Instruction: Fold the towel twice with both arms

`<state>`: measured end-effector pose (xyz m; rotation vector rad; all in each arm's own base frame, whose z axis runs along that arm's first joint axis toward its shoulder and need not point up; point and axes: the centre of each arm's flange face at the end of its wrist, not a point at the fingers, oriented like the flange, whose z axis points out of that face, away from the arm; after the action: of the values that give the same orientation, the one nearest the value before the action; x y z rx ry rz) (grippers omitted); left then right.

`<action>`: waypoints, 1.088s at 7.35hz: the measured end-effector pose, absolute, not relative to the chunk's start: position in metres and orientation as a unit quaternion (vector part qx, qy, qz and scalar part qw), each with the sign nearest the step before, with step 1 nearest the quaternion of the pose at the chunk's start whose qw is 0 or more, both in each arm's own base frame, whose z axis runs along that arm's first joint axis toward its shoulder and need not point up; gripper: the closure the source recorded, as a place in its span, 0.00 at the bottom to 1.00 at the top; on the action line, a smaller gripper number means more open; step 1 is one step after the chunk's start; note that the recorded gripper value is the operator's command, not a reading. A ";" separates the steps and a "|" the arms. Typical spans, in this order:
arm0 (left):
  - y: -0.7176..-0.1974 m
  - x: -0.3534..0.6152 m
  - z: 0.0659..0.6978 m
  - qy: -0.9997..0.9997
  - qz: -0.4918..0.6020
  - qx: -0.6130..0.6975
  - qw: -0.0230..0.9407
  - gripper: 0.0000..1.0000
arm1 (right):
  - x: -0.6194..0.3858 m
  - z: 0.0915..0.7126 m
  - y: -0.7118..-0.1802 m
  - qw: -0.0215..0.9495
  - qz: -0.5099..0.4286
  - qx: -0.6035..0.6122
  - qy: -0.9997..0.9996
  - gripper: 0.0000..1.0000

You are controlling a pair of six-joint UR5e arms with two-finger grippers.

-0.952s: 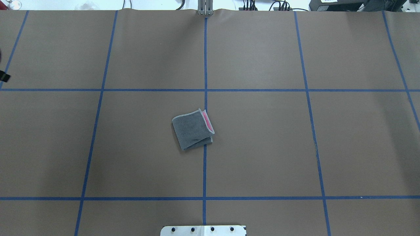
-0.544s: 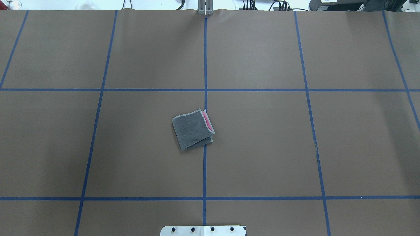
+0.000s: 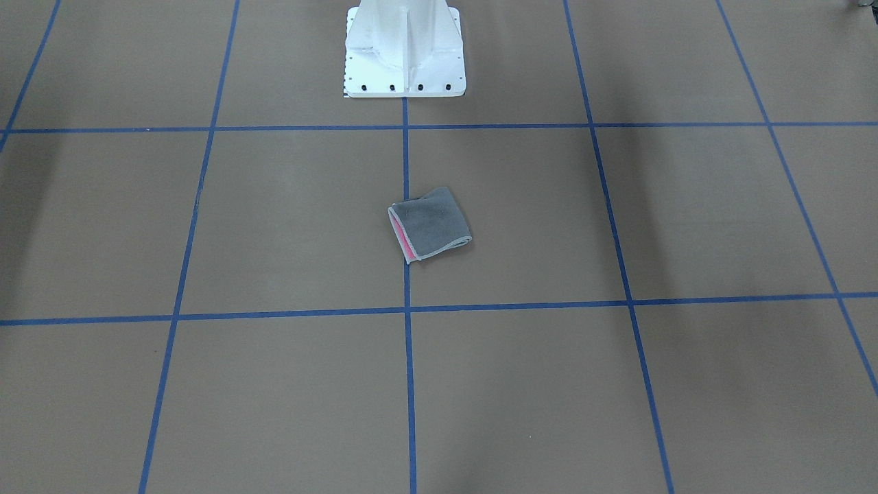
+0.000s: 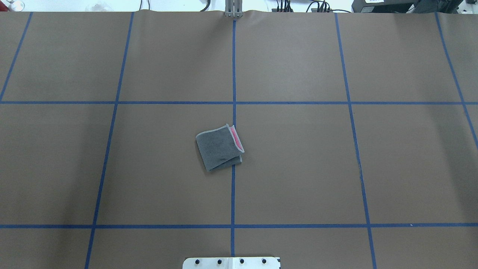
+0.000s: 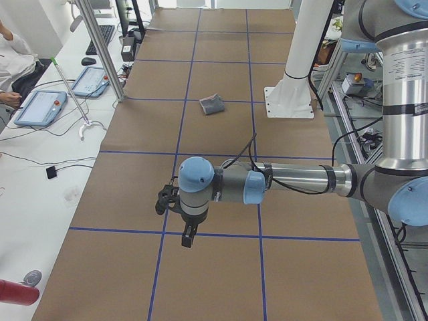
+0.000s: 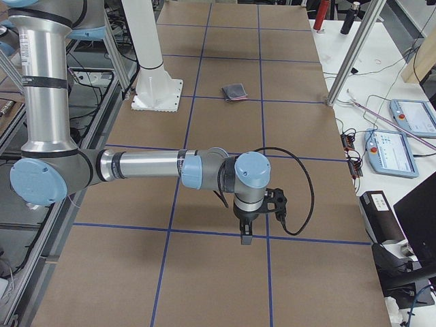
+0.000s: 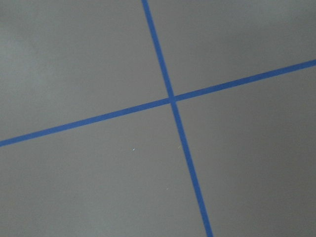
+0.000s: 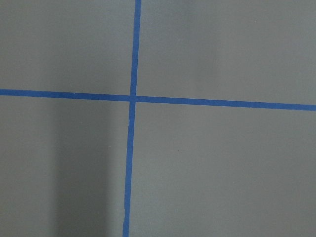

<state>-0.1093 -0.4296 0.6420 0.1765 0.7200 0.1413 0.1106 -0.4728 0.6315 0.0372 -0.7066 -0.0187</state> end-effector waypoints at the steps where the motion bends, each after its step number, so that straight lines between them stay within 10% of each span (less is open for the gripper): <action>1: -0.421 -0.117 0.643 0.351 0.059 0.087 0.931 0.00 | 0.110 0.634 -0.472 0.938 -0.008 0.016 -0.345 0.00; 8: -0.410 -0.114 0.641 0.387 -0.001 0.047 0.921 0.00 | 0.099 0.641 -0.473 0.938 -0.015 0.006 -0.347 0.00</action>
<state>-0.1143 -0.4103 0.6413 0.0970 0.7952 -0.0019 0.0991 -0.4731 0.6410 0.0128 -0.7084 -0.0307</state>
